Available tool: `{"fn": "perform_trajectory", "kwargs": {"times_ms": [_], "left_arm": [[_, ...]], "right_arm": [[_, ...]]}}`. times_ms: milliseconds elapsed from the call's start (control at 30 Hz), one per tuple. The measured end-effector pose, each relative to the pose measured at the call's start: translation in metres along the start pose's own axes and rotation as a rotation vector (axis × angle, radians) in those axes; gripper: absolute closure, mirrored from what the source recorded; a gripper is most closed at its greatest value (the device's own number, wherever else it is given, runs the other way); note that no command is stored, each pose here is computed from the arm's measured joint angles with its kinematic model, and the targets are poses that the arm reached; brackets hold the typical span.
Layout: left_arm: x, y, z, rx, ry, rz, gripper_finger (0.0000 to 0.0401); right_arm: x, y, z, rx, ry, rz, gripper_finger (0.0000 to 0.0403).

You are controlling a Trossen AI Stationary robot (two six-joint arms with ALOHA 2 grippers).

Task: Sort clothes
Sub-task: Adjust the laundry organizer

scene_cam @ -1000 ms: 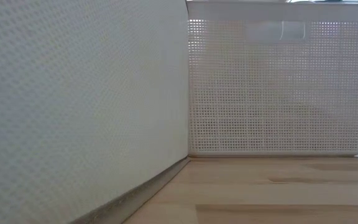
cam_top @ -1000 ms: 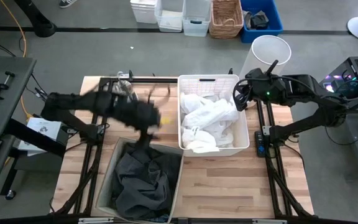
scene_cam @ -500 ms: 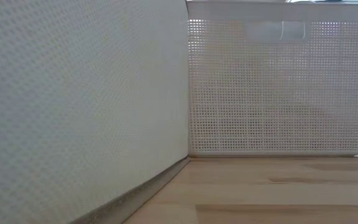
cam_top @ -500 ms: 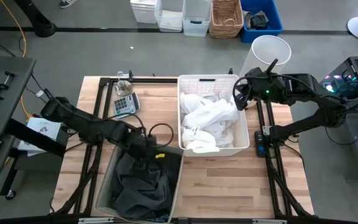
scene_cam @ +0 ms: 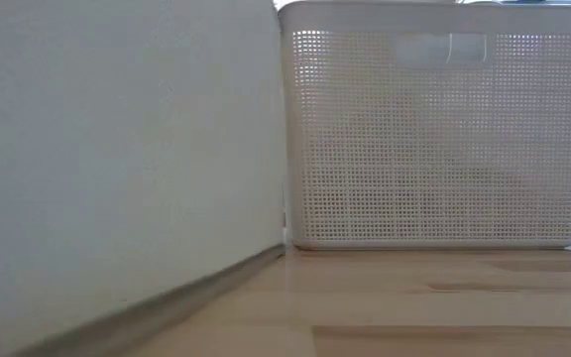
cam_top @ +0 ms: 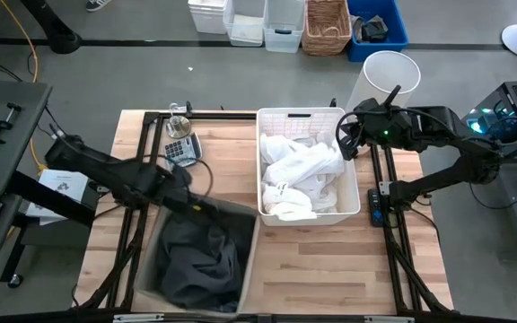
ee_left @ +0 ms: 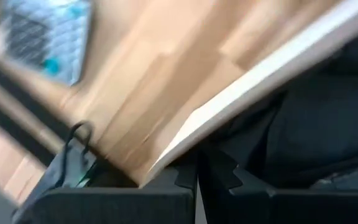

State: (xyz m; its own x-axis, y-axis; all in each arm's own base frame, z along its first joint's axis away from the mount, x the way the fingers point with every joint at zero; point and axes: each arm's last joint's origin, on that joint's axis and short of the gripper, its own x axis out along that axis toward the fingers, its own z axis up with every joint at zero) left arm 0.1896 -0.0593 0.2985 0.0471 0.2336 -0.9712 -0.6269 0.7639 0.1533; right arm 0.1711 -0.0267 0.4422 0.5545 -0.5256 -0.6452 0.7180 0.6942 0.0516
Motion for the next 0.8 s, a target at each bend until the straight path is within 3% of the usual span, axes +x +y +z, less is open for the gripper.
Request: {"fn": "perform_trajectory", "kwargs": {"times_ms": [100,167,333,500,800], "left_arm": [[-0.007,0.015,-0.007,-0.093,0.007,0.037,0.0401],[-0.009,0.020,-0.010,-0.143,0.005,0.005,0.0401],[0.002,0.024,-0.018,-0.250,0.131,-0.018,0.0401],[0.008,0.024,-0.022,-0.272,0.192,-0.018,0.0401],[0.010,0.030,-0.013,-0.319,0.121,0.025,0.0401]], "right_arm": [[0.000,0.000,0.000,0.000,0.000,0.000,0.0403],[0.000,0.000,0.000,0.001,0.000,0.000,0.0403],[0.000,0.000,0.000,0.015,0.000,0.000,0.0403],[0.000,0.000,0.000,0.015,0.000,0.000,0.0403],[0.000,0.000,0.000,0.015,0.006,0.006,0.0403]]}}
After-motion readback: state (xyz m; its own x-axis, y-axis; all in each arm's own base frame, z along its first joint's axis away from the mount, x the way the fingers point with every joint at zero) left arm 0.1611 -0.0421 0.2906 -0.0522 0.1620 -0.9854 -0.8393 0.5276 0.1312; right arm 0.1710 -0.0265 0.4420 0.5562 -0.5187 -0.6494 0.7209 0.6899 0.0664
